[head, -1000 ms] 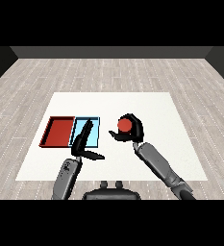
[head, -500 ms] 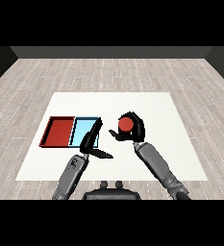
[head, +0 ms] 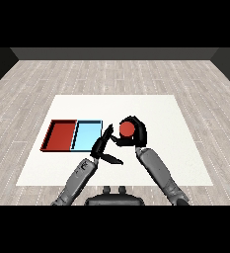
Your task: Pick the red can and put it in the red box
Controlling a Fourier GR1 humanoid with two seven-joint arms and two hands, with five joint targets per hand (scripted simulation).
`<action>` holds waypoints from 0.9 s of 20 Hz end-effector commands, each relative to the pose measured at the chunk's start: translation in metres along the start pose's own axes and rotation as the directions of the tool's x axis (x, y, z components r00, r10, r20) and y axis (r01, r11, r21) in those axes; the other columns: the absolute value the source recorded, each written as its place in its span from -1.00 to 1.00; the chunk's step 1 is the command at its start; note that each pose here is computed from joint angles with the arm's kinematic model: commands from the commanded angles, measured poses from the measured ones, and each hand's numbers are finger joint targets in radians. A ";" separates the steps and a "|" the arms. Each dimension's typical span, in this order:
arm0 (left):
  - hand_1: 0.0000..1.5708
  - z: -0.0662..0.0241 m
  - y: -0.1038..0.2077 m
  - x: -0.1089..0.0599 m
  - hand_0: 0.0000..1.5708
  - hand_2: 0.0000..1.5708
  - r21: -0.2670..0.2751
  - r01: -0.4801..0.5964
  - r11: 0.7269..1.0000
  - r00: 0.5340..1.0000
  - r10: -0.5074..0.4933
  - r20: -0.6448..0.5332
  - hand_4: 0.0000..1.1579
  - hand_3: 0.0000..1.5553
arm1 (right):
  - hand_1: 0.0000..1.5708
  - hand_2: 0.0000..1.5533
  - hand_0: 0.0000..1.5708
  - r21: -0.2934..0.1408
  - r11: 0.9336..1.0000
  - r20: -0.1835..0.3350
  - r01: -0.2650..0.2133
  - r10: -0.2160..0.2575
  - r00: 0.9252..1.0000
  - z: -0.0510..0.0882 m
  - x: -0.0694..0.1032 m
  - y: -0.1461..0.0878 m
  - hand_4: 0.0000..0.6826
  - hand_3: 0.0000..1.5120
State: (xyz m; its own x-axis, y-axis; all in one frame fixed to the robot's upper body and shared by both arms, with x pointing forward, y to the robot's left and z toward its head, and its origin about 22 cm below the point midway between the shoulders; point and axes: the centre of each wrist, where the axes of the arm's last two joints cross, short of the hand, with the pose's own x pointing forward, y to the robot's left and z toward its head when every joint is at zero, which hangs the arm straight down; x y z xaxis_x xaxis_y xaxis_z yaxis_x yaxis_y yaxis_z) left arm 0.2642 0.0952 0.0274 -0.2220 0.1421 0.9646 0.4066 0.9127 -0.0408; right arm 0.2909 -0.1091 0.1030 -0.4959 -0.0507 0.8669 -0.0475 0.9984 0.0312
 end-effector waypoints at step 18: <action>-1.00 -0.0150 -0.022 -0.028 -1.00 -1.00 -0.058 -0.075 0.996 0.996 0.072 -0.045 -1.00 -1.00 | 1.00 0.90 1.00 0.064 0.997 0.040 0.040 -0.043 0.998 0.005 -0.003 0.029 0.85 0.85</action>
State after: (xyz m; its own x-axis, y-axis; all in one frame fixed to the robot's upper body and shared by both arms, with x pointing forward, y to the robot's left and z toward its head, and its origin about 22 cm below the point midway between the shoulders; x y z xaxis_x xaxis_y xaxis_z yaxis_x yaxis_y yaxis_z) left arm 0.2721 0.0759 0.0200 -0.1465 0.1842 0.9719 0.4545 0.8852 -0.0993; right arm 0.2803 -0.0850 0.1067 -0.5159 -0.0909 0.8518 -0.1154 0.9927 0.0361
